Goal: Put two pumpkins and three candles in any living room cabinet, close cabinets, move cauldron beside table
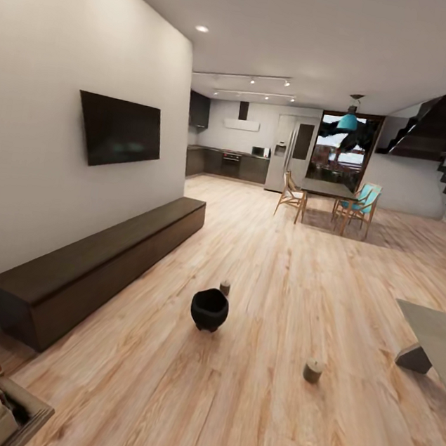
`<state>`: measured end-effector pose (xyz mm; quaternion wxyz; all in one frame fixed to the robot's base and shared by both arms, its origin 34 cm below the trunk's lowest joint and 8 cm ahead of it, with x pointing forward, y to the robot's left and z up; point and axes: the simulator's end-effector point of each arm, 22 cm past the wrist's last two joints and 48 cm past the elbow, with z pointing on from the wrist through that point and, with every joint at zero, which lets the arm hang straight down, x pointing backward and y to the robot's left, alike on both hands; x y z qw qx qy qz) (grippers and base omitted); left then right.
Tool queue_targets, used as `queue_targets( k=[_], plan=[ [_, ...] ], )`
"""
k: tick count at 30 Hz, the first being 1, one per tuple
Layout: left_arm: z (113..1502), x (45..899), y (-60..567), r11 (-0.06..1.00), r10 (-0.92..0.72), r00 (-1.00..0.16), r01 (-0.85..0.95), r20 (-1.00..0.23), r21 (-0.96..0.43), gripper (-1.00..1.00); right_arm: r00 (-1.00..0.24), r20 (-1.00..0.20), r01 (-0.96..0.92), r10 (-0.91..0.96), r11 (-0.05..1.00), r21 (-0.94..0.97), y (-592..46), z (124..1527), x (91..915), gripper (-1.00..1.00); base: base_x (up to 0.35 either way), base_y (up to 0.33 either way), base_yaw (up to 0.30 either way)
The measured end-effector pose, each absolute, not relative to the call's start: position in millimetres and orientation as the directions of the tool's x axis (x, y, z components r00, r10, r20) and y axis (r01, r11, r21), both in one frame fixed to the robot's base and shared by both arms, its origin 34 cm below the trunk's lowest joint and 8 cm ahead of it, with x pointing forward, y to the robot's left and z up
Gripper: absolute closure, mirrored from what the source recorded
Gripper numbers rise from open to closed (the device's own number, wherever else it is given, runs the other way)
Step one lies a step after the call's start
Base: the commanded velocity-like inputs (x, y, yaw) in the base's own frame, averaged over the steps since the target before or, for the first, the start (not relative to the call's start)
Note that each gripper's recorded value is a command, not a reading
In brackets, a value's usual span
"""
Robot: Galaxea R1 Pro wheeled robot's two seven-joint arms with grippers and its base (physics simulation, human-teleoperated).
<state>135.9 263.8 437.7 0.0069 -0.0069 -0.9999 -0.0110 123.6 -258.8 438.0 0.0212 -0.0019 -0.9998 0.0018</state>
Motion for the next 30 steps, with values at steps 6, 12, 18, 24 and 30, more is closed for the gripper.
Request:
queue_targets(
  k=[6, 12, 18, 24, 30],
  plan=[
    [437.7, 136.2, 264.2, 1.000, 0.014, -1.000, 0.014, 0.012, 0.024, -1.00, -0.999, 0.041, 0.006, 0.006, 1.000, -0.004, -258.8, 438.0, 124.3, -1.00, 0.287, -0.068, 0.000],
    [437.7, 137.2, 264.1, 1.000, 0.012, -1.000, 0.012, 0.008, 0.023, -1.00, -0.999, 0.040, 0.006, 0.006, 1.000, -0.004, -258.6, 438.0, 124.7, -1.00, 0.239, 0.015, 0.000],
    [437.7, 137.8, 264.1, 1.000, 0.011, -1.000, 0.012, 0.005, 0.023, -1.00, -0.999, 0.039, 0.006, 0.006, 1.000, -0.002, -257.3, 438.0, 125.1, -1.00, 0.240, 0.154, 0.000],
    [437.7, 138.3, 264.1, 1.000, 0.011, -1.000, 0.011, 0.003, 0.023, -1.00, -1.000, 0.028, 0.005, 0.005, 1.000, -0.001, -256.6, 437.8, 130.4, -1.00, 0.215, 0.125, 0.010],
    [437.7, 138.4, 264.1, 1.000, 0.011, -1.000, 0.011, 0.002, 0.023, -1.00, -1.000, 0.027, 0.004, 0.004, 1.000, -0.001, -256.4, 437.7, 131.3, -1.00, 0.220, 0.011, 0.207]
  ],
)
